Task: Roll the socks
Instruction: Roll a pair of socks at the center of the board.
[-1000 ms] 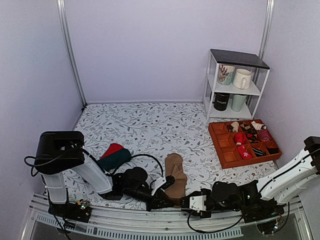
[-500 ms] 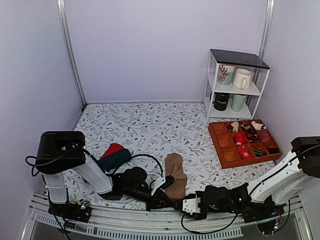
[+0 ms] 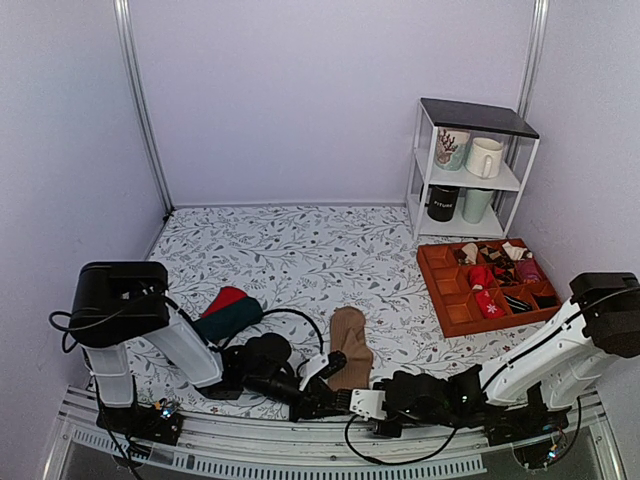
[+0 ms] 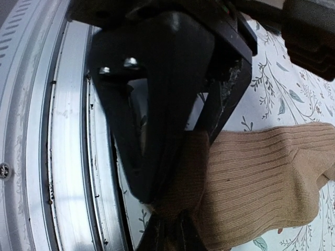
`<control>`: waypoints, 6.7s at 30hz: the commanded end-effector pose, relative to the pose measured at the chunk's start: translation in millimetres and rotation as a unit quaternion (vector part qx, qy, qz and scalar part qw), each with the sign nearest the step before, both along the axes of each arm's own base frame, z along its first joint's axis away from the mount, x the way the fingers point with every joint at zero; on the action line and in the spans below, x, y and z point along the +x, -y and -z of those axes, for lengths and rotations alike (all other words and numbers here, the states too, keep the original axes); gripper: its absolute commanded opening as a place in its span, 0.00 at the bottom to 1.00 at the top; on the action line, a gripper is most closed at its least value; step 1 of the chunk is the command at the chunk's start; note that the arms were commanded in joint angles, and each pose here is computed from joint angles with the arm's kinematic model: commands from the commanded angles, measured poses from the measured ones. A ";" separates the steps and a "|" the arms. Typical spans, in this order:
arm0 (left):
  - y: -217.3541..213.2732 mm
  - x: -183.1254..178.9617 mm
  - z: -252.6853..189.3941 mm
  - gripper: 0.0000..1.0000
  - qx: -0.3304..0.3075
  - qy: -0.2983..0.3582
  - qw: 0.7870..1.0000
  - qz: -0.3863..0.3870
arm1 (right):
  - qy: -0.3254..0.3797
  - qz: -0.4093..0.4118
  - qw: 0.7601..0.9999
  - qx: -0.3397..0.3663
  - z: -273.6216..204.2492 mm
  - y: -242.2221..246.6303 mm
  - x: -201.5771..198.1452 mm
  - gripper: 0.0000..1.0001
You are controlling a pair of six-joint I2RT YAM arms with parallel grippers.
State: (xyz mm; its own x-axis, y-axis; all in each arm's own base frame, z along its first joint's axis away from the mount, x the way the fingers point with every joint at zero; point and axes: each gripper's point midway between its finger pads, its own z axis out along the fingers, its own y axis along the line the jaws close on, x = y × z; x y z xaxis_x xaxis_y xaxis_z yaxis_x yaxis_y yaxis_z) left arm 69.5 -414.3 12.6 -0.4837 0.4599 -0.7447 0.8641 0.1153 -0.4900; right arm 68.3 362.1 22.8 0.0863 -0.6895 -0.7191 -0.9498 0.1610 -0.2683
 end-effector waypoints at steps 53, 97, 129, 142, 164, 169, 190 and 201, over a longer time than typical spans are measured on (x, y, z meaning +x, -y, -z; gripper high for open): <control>-21.6 -5.8 16.3 0.00 0.053 0.184 0.977 0.091 | -0.390 0.107 0.913 -0.058 45.9 32.9 -5.4 0.05; -82.4 -7.1 88.9 0.00 0.246 -0.142 0.959 -0.019 | -0.024 -0.024 0.999 0.034 -22.4 -5.2 -2.5 0.40; -83.6 -9.9 92.8 0.00 0.243 -0.147 0.959 -0.011 | -0.083 -0.031 0.996 0.002 10.7 -2.7 -3.6 0.25; -63.1 59.6 37.4 0.38 0.157 0.030 0.980 -0.123 | -0.269 0.062 0.961 0.009 27.4 21.2 3.3 0.08; -26.1 31.4 -54.6 0.44 -0.058 0.318 0.946 0.016 | -0.584 0.142 0.794 -0.087 48.3 40.4 8.2 0.08; -16.7 33.8 -40.6 0.45 -0.045 0.327 0.943 0.031 | -0.589 0.146 0.789 -0.096 56.7 41.2 7.6 0.08; -10.6 21.9 -2.0 0.35 -0.012 0.282 0.956 0.074 | -0.592 0.156 0.785 -0.100 58.6 43.4 9.4 0.08; -5.3 13.9 4.4 0.07 -0.004 0.239 0.967 0.089 | -0.594 0.164 0.780 -0.104 61.5 45.1 8.8 0.08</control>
State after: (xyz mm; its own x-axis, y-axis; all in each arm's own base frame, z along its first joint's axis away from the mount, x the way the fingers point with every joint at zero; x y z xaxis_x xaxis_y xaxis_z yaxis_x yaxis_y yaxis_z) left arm 95.4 -407.4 20.0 0.0571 0.4609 -0.8856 0.9984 -0.0231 0.0523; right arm 97.1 363.0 16.4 -0.7168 -0.6365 -0.2847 -0.5567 0.2765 0.7833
